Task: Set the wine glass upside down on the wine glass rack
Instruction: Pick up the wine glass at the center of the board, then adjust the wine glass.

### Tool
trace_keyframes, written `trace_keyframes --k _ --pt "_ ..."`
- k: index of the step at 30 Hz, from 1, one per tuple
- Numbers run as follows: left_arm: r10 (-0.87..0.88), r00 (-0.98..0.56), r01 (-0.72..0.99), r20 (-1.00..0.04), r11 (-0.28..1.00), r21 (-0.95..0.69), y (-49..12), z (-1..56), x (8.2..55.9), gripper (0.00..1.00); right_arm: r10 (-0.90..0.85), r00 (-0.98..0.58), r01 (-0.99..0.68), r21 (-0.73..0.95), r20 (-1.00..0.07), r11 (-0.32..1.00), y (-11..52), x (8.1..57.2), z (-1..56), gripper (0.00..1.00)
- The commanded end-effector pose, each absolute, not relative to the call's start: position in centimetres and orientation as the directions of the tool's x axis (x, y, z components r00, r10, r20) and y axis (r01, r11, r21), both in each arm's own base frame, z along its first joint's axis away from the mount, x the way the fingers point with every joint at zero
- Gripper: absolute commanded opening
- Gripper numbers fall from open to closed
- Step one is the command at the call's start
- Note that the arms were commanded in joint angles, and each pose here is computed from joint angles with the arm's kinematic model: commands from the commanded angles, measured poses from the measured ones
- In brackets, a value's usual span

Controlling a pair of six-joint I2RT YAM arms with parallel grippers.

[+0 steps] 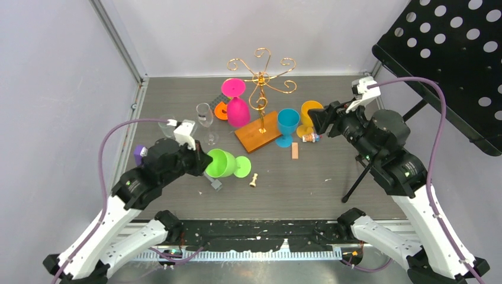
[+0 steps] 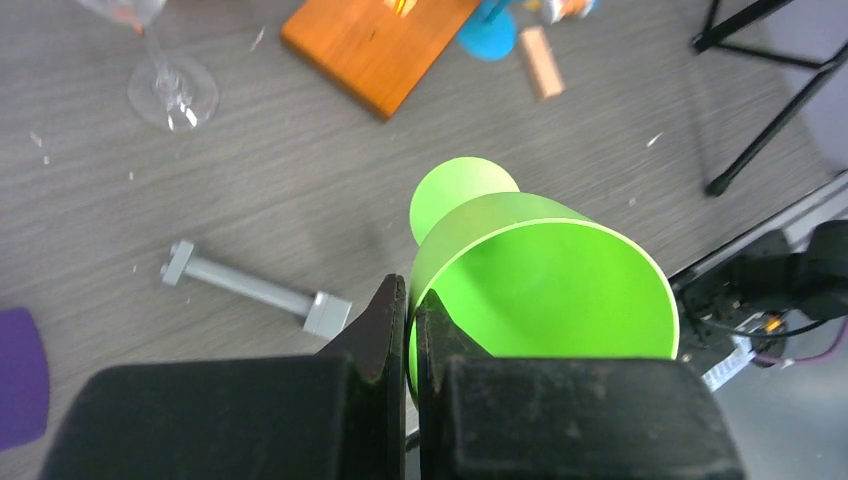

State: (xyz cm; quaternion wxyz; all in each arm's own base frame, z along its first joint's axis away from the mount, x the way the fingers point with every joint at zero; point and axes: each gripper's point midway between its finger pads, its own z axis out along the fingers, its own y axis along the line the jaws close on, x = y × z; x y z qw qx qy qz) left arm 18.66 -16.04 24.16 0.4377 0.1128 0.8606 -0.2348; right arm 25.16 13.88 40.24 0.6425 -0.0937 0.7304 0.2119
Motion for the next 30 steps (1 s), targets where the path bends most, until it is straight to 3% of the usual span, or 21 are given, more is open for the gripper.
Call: trace_keyframes --k 1,14,21,30 --pt "-0.132 -0.44 0.501 -0.888 0.785 -0.365 -17.1 29.2 18.4 0.0 0.214 -0.23 -0.488 0.303 -0.949 0.819 15.8 23.6 40.4 0.61" --pt "-0.34 -0.253 0.589 -0.906 0.688 -0.423 -16.9 36.6 17.6 0.0 0.385 -0.558 -0.56 0.676 -0.735 0.48 23.0 20.6 37.0 0.6" --pt "-0.337 -0.254 0.596 -0.907 0.684 -0.421 -17.1 36.7 17.6 0.0 0.336 -0.621 -0.535 0.696 -0.708 0.478 27.4 20.1 34.5 0.68" --pt "-0.34 -0.262 0.628 -0.903 0.651 -0.427 -17.6 36.8 16.9 0.0 0.363 -0.631 -0.493 0.716 -0.686 0.494 28.7 20.6 33.0 0.62"
